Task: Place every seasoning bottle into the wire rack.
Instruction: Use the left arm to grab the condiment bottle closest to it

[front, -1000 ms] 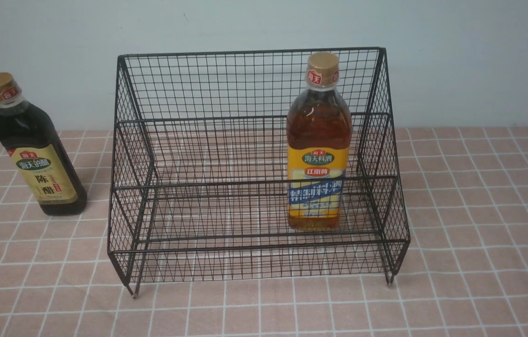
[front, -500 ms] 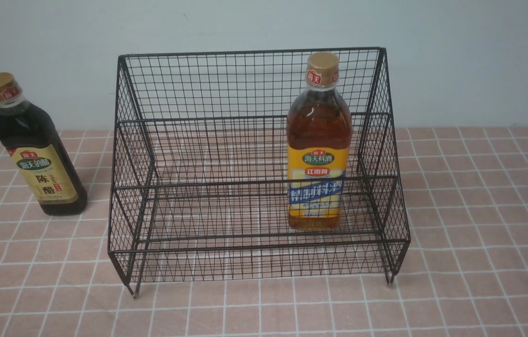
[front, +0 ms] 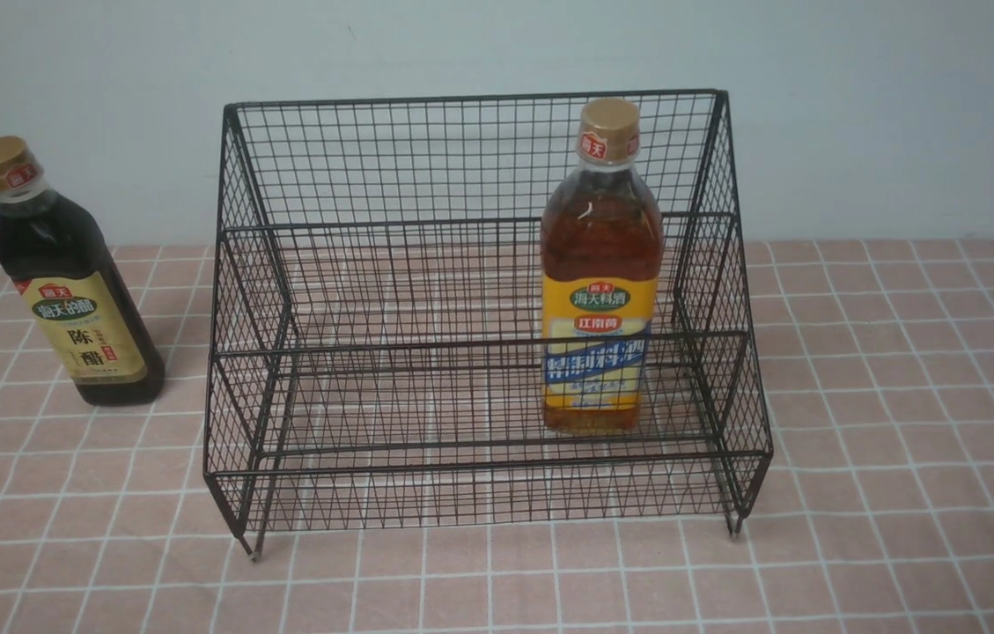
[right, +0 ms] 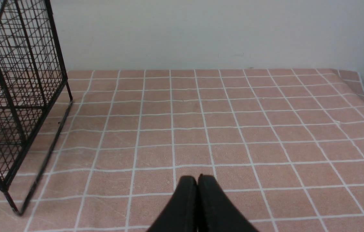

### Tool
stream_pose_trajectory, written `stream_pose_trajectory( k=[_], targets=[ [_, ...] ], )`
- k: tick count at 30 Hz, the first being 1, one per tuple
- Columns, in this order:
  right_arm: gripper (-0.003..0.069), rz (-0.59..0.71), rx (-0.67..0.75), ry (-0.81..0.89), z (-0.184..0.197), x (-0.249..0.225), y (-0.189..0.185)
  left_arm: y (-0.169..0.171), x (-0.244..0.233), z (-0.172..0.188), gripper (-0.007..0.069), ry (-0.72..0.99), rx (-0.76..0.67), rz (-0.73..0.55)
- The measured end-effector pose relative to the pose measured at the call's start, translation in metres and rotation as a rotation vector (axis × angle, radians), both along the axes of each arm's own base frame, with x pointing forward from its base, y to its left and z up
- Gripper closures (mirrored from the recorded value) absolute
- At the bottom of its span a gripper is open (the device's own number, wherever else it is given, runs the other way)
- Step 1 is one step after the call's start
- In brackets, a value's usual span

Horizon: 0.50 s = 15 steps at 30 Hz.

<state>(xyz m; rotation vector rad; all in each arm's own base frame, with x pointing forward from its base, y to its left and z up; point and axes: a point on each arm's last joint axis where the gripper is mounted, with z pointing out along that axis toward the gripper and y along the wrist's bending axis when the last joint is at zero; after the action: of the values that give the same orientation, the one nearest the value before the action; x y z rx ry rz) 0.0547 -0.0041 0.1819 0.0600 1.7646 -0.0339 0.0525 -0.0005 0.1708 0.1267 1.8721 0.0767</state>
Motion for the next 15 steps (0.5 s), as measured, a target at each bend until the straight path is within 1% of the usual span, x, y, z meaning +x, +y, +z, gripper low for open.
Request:
stream_pose_trajectory(
  k=[15],
  targets=[
    [0.0672,0.000,0.006,-0.001,0.0000,0.0000,0.0001,0.0000,0.0000,0.0000,0.0632,0.000,0.000,0.000]
  ],
)
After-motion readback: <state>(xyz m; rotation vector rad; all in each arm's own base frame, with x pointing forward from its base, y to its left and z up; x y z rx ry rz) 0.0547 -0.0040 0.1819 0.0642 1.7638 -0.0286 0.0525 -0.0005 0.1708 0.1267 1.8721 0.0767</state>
